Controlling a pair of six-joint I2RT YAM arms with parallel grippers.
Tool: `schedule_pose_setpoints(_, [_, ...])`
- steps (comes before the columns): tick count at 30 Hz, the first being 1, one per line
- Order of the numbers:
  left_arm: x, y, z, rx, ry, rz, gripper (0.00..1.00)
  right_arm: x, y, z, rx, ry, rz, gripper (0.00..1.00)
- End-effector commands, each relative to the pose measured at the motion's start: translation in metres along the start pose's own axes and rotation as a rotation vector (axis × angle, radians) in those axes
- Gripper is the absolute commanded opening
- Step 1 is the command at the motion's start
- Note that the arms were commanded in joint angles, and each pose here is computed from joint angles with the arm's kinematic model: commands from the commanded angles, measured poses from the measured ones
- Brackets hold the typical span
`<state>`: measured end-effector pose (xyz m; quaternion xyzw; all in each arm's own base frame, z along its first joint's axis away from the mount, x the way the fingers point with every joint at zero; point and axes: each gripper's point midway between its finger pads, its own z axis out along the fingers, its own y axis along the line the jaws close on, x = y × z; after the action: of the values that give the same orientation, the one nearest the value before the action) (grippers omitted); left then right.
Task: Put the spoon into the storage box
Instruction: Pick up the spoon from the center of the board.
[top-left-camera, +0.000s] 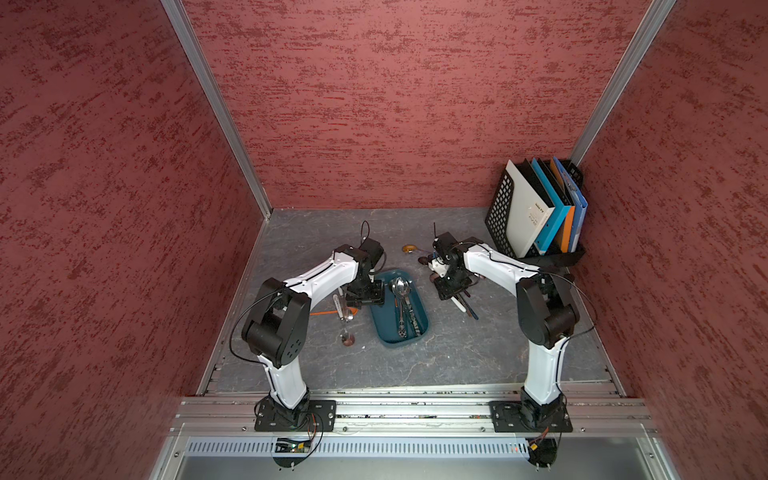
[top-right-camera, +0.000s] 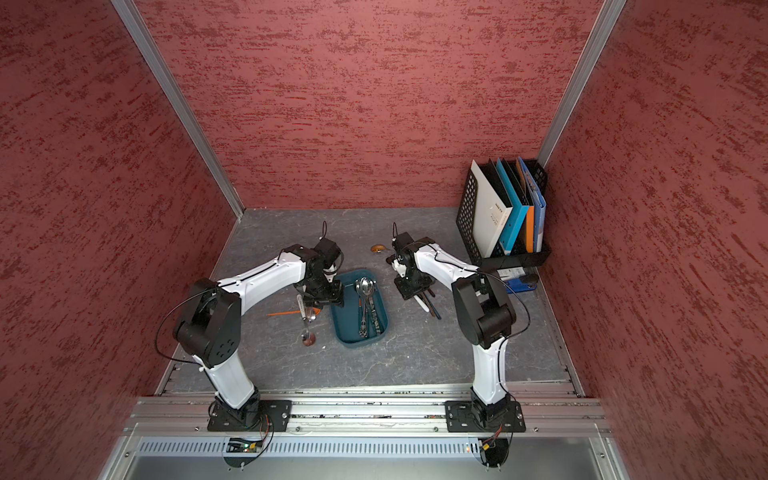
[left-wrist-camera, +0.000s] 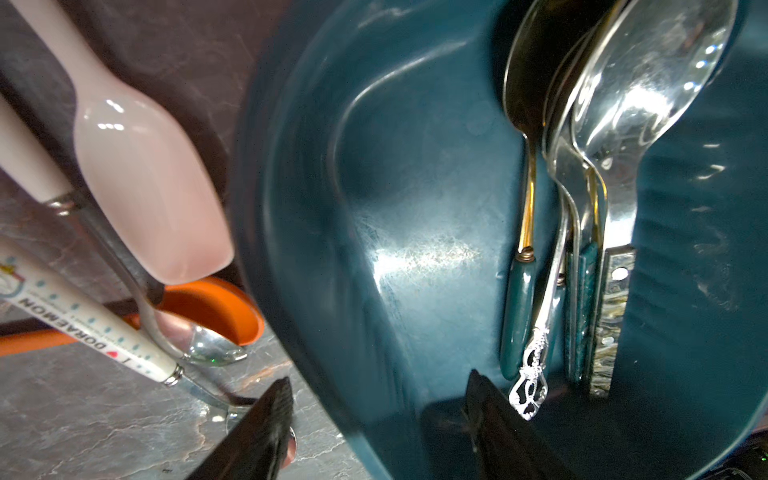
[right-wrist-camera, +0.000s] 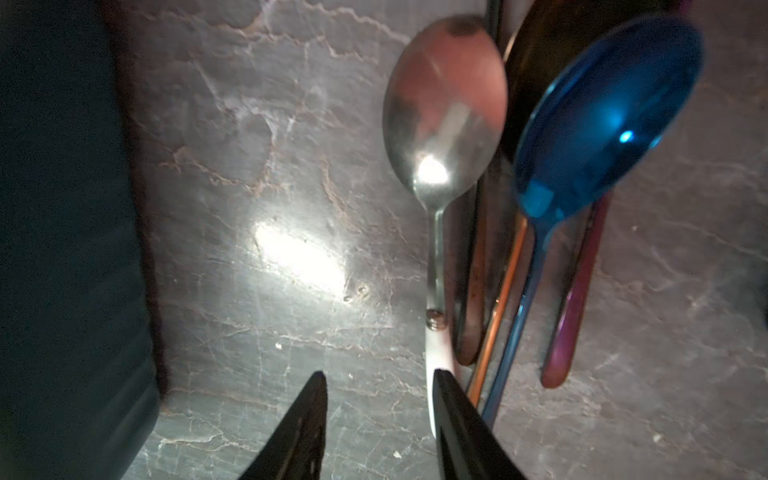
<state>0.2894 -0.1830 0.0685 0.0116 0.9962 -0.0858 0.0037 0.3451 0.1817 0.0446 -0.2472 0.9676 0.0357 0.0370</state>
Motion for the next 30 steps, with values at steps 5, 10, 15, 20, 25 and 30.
schedule_pose_setpoints(5, [-0.002, 0.000, 0.003, -0.021, 0.011, 0.007, 0.68, -0.002, -0.015, 0.014, 0.055, 0.000, 0.007, 0.43])
schedule_pose_setpoints(10, [-0.001, 0.001, 0.005, -0.027, 0.020, 0.014, 0.66, 0.001, -0.018, 0.017, 0.068, 0.004, 0.015, 0.41])
schedule_pose_setpoints(15, [-0.002, 0.002, 0.008, -0.036, 0.025, 0.022, 0.66, 0.004, -0.016, 0.024, 0.052, 0.022, 0.021, 0.39])
schedule_pose_setpoints(20, [-0.002, 0.003, 0.009, -0.042, 0.025, 0.033, 0.65, 0.007, -0.015, 0.028, 0.045, 0.033, 0.030, 0.32])
schedule_pose_setpoints(25, [-0.004, 0.004, 0.011, -0.047, 0.030, 0.049, 0.64, 0.011, -0.013, 0.031, 0.035, 0.045, 0.032, 0.25])
schedule_pose_setpoints(30, [-0.009, 0.002, 0.013, -0.046, 0.028, 0.066, 0.63, 0.016, -0.009, 0.034, 0.014, 0.061, 0.038, 0.18])
